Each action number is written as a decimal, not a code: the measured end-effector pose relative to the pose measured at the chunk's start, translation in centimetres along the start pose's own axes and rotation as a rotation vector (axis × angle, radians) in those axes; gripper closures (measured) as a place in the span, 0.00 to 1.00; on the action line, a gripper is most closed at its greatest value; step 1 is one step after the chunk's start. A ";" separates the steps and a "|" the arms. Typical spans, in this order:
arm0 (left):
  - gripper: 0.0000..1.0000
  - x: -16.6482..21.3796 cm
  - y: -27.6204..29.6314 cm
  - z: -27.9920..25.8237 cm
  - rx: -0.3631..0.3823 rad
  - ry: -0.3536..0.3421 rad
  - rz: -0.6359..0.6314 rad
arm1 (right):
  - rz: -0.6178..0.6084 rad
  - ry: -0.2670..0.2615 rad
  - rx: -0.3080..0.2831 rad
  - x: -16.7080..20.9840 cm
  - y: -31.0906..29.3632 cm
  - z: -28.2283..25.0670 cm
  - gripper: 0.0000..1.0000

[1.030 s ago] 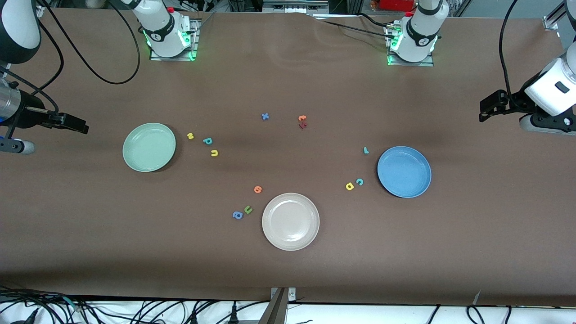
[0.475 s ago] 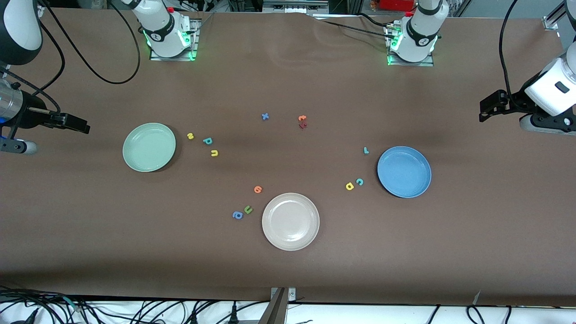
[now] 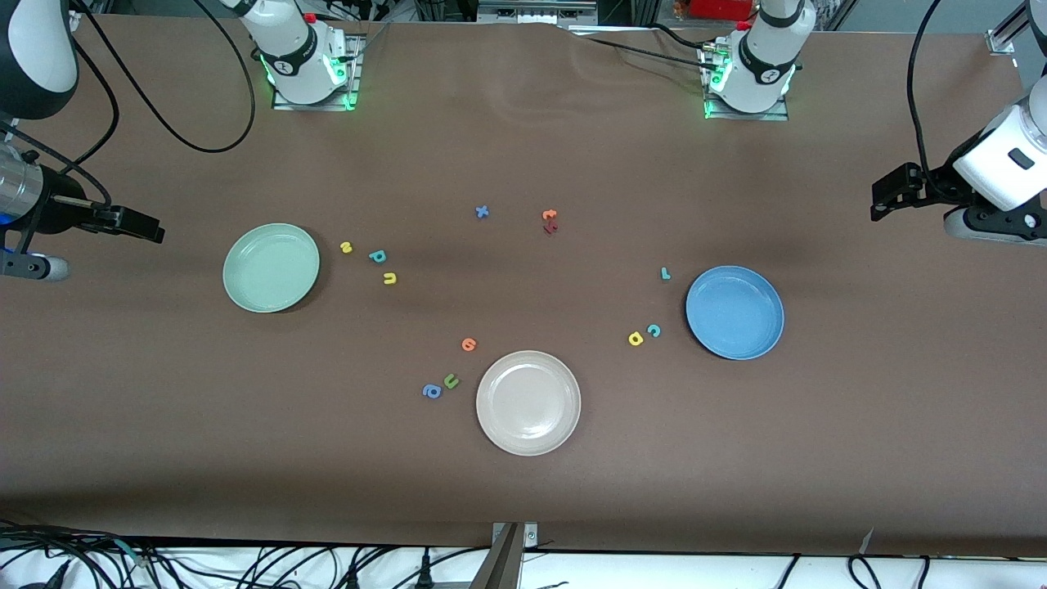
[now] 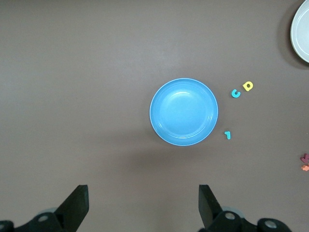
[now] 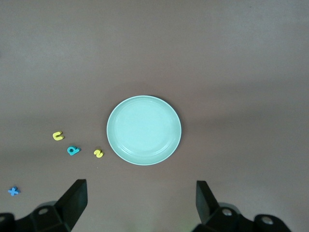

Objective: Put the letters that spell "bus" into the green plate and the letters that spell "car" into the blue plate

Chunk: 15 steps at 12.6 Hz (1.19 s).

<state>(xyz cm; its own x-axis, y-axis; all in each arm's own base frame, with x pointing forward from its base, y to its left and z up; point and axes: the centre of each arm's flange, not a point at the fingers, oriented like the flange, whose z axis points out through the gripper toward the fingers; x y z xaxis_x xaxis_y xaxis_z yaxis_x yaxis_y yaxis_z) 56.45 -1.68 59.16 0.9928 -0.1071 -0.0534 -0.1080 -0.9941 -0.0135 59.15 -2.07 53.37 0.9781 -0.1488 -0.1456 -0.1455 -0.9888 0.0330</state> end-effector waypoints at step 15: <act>0.00 -0.3 0.5 0.3 -0.002 -0.032 0.004 | 0.000 -0.006 -0.001 0.0 0.0 0.5 0.00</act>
<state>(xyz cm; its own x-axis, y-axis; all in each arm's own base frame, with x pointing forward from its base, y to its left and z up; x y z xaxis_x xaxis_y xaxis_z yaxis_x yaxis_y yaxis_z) 56.07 -2.16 58.90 0.9902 -0.1106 -0.0852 -0.1120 -0.9936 -0.0115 59.10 -2.07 52.87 0.9773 -0.1488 -0.1512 -0.1453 -0.9888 0.0337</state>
